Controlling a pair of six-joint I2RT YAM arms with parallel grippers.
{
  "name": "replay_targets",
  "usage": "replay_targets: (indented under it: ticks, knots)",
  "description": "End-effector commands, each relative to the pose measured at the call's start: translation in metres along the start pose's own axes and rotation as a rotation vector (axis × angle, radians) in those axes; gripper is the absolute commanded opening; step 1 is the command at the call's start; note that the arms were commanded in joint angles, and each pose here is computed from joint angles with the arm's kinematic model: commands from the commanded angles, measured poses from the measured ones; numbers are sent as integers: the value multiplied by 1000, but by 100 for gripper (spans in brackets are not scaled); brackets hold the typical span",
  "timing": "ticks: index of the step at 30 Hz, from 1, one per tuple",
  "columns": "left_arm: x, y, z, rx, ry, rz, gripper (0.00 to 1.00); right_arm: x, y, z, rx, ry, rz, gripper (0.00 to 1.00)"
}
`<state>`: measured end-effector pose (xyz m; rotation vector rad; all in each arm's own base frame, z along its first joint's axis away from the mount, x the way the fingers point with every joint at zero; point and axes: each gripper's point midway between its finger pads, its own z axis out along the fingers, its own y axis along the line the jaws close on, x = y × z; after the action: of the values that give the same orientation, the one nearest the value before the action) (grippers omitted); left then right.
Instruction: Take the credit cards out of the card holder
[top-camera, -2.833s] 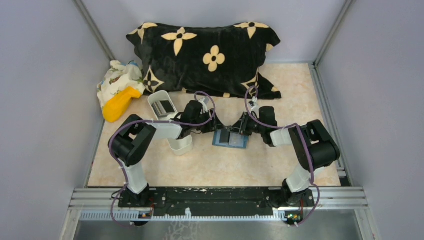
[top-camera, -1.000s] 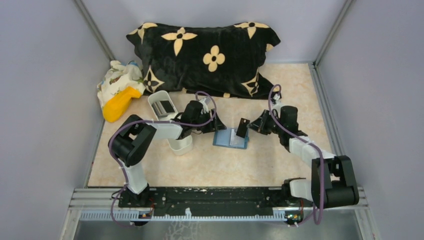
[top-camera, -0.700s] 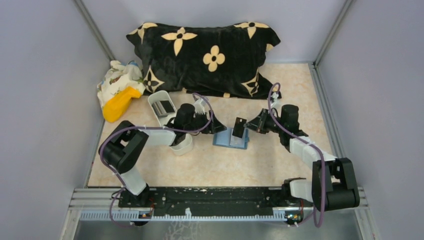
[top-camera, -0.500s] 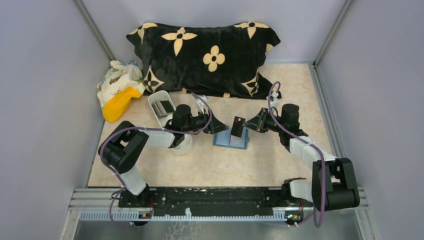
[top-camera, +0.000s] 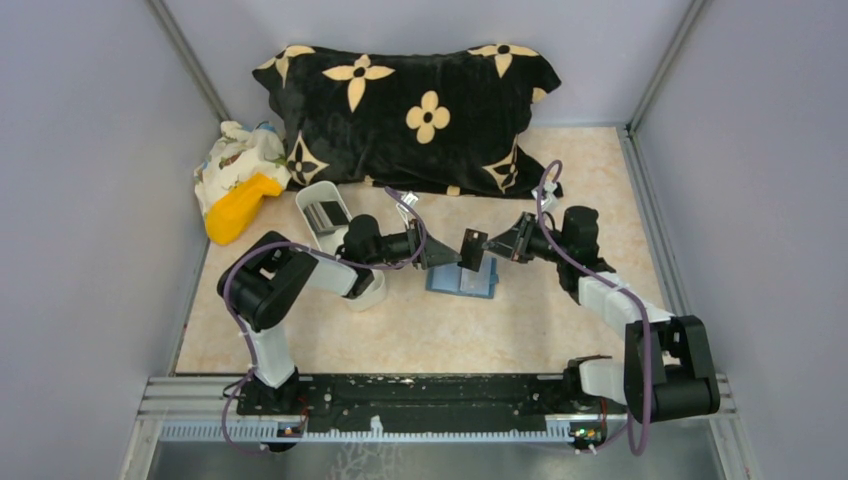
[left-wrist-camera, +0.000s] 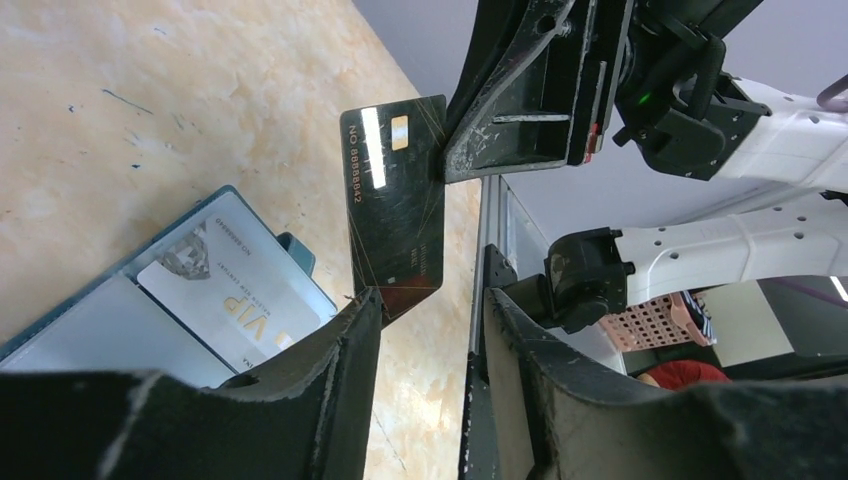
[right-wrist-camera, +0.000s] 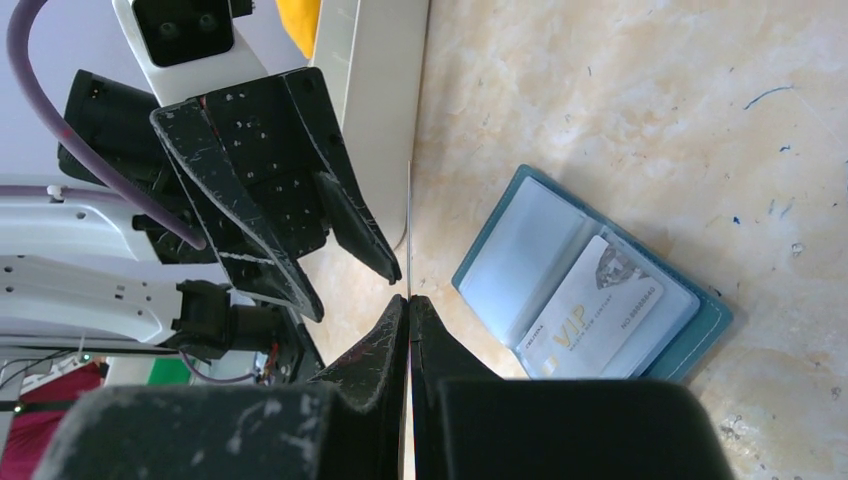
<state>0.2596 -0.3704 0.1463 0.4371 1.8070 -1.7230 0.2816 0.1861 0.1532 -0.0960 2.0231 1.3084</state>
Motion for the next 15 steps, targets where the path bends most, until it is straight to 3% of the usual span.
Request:
replay_targets:
  ticks: [1,15]
  knots:
    - [-6,-11,-1,47,-12,36,48,-28,33,-1,-88,-52,-103,0]
    - [-20,6,-1,-23,-28,69,55,-26,42,-6,-95,-48,-106,0]
